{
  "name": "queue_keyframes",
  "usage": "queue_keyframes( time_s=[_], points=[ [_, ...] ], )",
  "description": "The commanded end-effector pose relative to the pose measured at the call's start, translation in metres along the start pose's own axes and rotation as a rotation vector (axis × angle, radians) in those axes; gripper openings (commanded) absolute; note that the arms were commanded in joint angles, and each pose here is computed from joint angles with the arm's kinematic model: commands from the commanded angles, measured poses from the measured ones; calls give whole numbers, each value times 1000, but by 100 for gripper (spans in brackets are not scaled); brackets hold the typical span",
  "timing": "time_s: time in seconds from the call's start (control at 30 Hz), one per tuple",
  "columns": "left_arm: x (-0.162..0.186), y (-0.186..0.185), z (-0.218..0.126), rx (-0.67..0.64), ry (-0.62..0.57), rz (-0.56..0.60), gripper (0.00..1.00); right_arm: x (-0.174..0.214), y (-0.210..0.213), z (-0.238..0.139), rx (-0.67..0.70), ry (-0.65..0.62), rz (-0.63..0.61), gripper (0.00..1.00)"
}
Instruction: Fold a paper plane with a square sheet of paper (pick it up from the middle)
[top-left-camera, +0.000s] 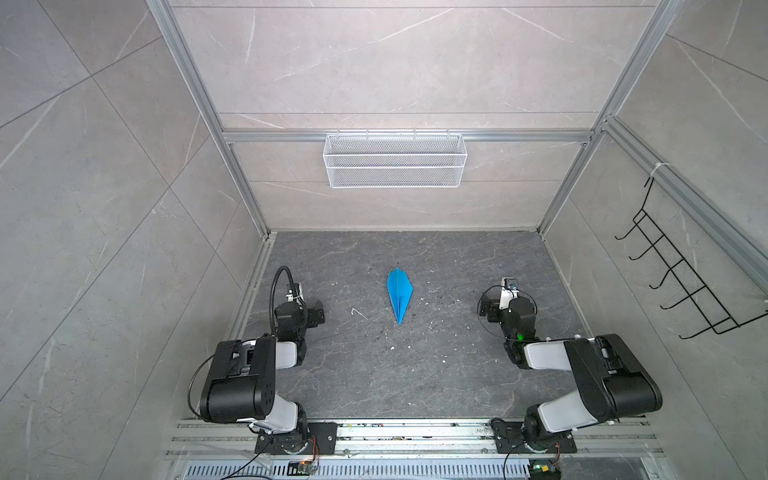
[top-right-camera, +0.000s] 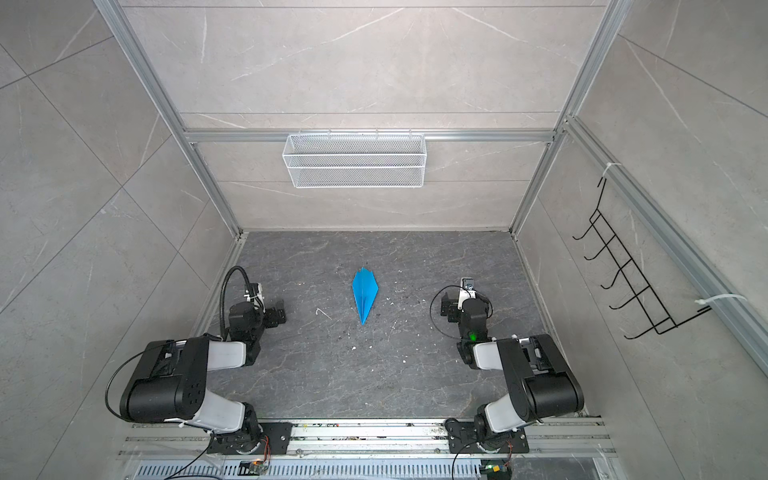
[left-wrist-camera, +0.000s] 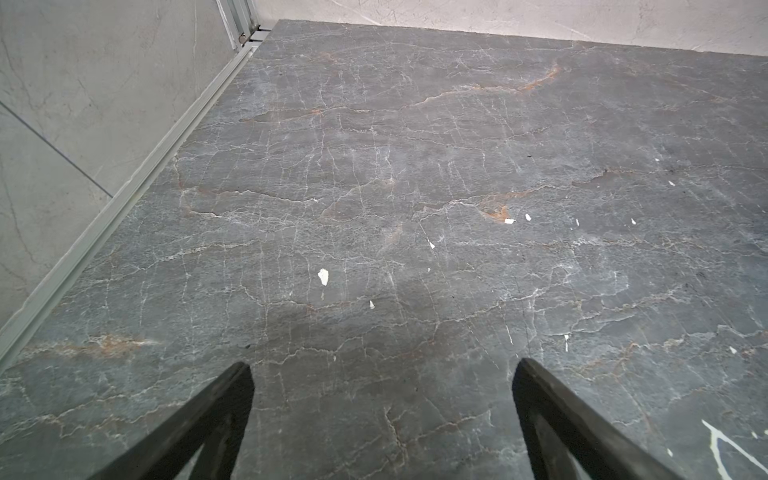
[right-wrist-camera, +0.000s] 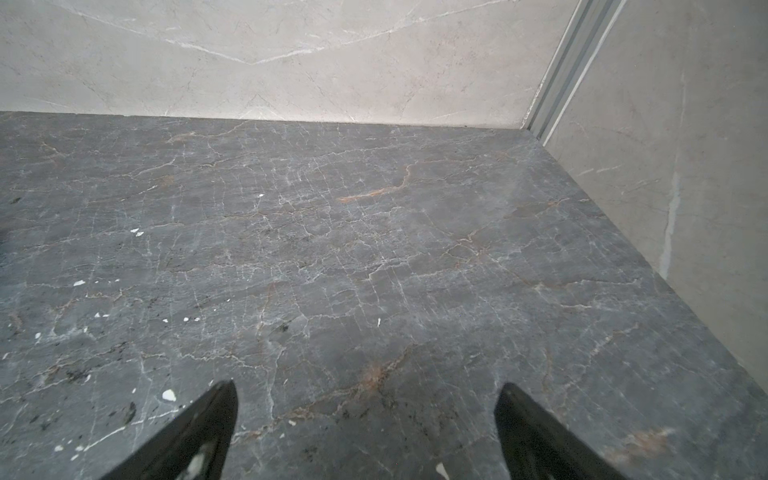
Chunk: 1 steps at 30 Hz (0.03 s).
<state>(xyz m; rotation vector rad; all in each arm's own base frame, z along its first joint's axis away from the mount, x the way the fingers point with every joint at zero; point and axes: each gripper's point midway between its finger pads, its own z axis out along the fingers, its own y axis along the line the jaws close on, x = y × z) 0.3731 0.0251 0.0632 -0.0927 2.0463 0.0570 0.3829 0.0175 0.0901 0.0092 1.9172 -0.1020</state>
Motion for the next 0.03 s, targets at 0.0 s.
queue_keyframes(
  time_s=[0.0],
  points=[
    [-25,-2,2,18,-79,5,100,-4,1,3,-5,-5,10,99]
  ],
)
